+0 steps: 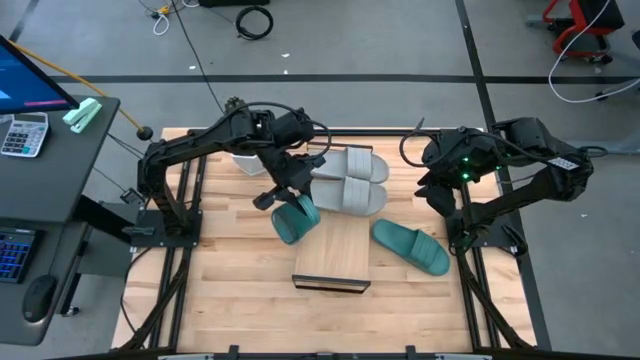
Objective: Pick and place slides into the shelf
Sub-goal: Put the bottom green slipper onto the shelf
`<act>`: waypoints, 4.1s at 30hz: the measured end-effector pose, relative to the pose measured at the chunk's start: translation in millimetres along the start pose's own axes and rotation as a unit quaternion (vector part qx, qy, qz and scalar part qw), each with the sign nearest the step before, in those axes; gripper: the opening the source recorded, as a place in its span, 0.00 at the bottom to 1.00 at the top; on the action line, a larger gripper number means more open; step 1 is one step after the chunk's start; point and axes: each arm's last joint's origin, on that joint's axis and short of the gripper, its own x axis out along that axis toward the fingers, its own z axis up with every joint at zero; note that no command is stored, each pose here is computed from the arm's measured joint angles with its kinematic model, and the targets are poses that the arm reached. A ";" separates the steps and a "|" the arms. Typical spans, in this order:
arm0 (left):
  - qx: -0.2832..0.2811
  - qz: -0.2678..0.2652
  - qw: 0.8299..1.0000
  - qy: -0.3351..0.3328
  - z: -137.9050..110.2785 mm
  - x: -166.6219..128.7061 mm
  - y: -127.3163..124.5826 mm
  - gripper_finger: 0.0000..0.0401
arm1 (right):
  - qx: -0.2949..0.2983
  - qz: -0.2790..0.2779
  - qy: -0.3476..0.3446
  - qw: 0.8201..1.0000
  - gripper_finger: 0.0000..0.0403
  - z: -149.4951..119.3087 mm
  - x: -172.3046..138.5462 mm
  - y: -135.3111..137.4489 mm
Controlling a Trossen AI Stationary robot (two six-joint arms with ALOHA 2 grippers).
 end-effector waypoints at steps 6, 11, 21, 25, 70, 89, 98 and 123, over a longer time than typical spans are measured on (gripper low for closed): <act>0.000 0.000 1.000 0.000 0.0 0.1 -0.1 0.24 | -0.001 0.000 0.000 1.000 0.41 0.0 0.0 0.0; 0.001 0.002 1.000 0.000 0.1 0.9 1.1 0.24 | 0.001 0.010 -0.018 1.000 0.41 3.5 -0.1 2.0; 0.007 0.019 1.000 0.005 0.0 3.0 5.3 0.24 | 0.053 0.076 -0.140 0.986 0.41 37.2 8.1 20.5; 0.012 0.026 1.000 0.002 1.1 3.1 6.6 0.25 | 0.038 0.068 -0.117 0.990 0.44 45.0 29.0 30.9; 0.018 0.066 0.997 -0.031 -3.1 43.8 50.6 0.25 | 0.008 0.078 -0.160 0.984 0.51 29.4 -4.6 19.5; -0.013 0.064 0.998 -0.013 -15.2 53.1 62.4 0.29 | 0.009 0.078 -0.159 0.984 0.51 29.3 -4.5 19.5; 0.000 0.067 0.998 -0.020 -10.3 57.5 60.5 0.36 | 0.008 0.078 -0.159 0.984 0.51 29.3 -4.5 19.6; 0.006 0.107 0.994 -0.029 -2.6 89.7 68.7 0.59 | 0.009 0.076 -0.150 0.986 0.52 32.2 1.5 21.5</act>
